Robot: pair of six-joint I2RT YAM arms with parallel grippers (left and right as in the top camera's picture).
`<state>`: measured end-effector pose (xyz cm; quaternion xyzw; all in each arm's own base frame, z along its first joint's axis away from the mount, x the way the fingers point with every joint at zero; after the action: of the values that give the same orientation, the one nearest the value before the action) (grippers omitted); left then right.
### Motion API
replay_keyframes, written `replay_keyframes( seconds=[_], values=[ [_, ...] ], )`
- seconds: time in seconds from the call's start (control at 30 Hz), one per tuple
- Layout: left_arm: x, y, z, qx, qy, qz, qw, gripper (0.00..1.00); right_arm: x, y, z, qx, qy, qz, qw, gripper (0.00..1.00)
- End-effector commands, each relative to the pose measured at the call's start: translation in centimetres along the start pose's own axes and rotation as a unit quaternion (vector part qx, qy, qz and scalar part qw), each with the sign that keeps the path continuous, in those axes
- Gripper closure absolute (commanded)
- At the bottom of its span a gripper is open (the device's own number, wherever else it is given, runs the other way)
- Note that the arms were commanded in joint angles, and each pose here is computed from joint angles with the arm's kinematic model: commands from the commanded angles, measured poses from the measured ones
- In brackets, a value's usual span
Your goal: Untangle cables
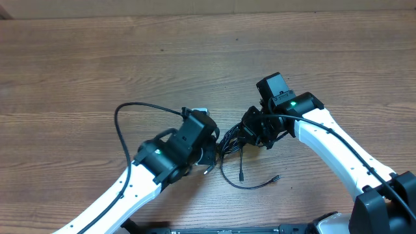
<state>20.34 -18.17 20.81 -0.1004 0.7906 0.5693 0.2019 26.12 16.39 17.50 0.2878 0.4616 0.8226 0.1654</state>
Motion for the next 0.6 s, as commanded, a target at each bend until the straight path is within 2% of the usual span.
replay_keyframes(
  seconds=[0.0,0.17,0.3,0.4,0.57],
  values=[
    [1.3,-2.5,-0.2,0.006,0.007,0.022,1.000,0.63,0.4,0.9,0.7,-0.020,0.015,0.000,1.000,0.96],
    [1.3,-3.5,-1.9,0.080,-0.030,0.047,0.995,0.61,0.4,0.9,0.7,-0.020,0.015,0.000,1.000,0.96],
    [1.3,-4.2,-1.6,0.066,-0.031,0.048,0.996,0.57,0.4,0.9,0.6,-0.018,0.014,0.001,1.000,0.96],
    [1.5,-5.1,-1.4,0.054,-0.030,0.058,0.996,0.60,0.4,0.9,0.6,-0.018,0.016,0.001,1.000,0.96],
    [2.0,-6.7,-1.2,0.040,-0.021,0.082,0.996,0.72,0.4,0.9,0.6,-0.018,0.016,0.001,1.000,0.96]
  ],
)
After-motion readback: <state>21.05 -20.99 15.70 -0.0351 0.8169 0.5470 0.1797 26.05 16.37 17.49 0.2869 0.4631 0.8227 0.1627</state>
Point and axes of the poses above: each gripper's point midway between its finger pads, its own y axis back along the fingers, its own z axis along the line the jaws close on, x = y × z, the point moved 8 cm from there along y, back along the fingers, and after that the axes turned 6 degrees about -y, right-handed, at the moved point
